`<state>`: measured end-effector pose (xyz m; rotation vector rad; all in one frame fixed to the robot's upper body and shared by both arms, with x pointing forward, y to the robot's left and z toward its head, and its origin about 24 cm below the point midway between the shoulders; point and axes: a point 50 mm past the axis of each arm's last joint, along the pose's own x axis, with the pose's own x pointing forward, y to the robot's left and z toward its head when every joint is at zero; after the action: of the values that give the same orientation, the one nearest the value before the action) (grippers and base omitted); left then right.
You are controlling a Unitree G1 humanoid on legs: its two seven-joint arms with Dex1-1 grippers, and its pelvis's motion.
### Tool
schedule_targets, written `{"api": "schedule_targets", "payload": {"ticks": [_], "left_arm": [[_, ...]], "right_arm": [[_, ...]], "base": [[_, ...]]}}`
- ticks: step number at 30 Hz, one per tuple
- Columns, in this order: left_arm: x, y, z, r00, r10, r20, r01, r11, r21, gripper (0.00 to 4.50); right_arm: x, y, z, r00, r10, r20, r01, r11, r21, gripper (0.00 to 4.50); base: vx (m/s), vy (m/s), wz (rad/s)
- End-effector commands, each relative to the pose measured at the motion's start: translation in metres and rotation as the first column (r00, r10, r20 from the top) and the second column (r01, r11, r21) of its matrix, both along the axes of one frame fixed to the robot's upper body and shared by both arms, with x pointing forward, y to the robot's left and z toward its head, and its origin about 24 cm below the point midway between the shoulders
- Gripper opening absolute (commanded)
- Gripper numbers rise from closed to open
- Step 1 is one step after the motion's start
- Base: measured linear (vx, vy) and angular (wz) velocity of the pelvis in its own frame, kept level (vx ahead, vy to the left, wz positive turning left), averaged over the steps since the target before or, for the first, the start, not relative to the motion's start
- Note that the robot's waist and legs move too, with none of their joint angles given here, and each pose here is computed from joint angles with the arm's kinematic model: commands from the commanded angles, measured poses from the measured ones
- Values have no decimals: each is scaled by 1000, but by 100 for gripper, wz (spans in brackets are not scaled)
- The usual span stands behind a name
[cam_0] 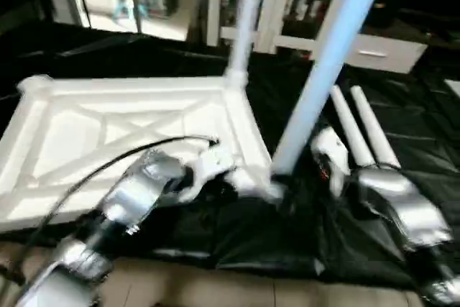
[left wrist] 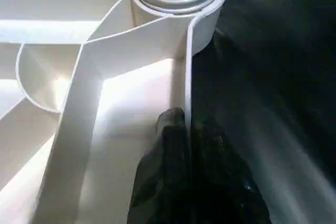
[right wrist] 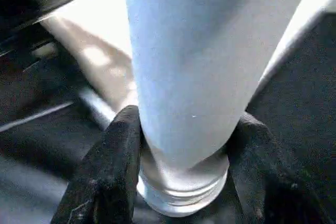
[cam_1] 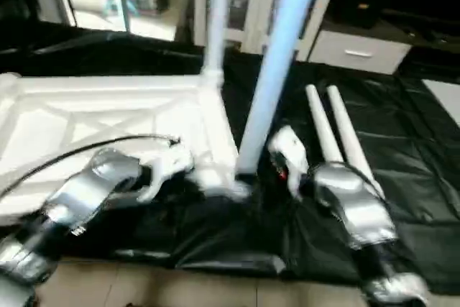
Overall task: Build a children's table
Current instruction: Rotate leg to tighten
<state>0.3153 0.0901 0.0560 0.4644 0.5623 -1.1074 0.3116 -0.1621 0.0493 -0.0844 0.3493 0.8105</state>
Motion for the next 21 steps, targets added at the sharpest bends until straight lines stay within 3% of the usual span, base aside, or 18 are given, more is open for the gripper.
{"api": "schedule_targets", "payload": {"ticks": [1, 2, 3, 5, 7, 12, 18, 21], "left_arm": [[14, 1, 13, 991, 110, 70, -109, 994, -15, 0], [22, -3, 14, 978, 192, 75, -191, 981, -21, 0], [22, -3, 14, 978, 192, 75, -191, 981, -21, 0], [32, -18, 19, 950, 293, 109, -289, 956, -50, 0], [37, -26, 21, 936, 321, 142, -315, 947, -62, 0], [41, -36, 25, 924, 341, 174, -332, 940, -78, 0], [42, -30, 21, 922, 346, 175, -340, 938, -66, 0], [41, -25, 18, 925, 339, 174, -334, 941, -56, 0]], "right_arm": [[-6, -12, -32, 980, -158, -117, 143, 981, -132, 198], [2, -6, -38, 943, -309, -127, 292, 947, -137, 198], [2, -6, -38, 943, -309, -127, 292, 947, -137, 198], [18, 12, -41, 825, -555, -108, 544, 831, -114, 197], [25, 26, -39, 768, -633, -99, 627, 774, -89, 197], [33, 48, -29, 756, -651, -65, 648, 759, -62, 196], [36, 49, -27, 755, -655, -25, 653, 755, -60, 196], [38, 48, -22, 773, -635, 7, 635, 773, -6, 196]], "base": [[0, 0, 0], [0, 0, 0], [0, 0, 0], [0, 0, 0], [0, 0, 0], [0, 0, 0], [0, 0, 0], [0, 0, 0]]}}
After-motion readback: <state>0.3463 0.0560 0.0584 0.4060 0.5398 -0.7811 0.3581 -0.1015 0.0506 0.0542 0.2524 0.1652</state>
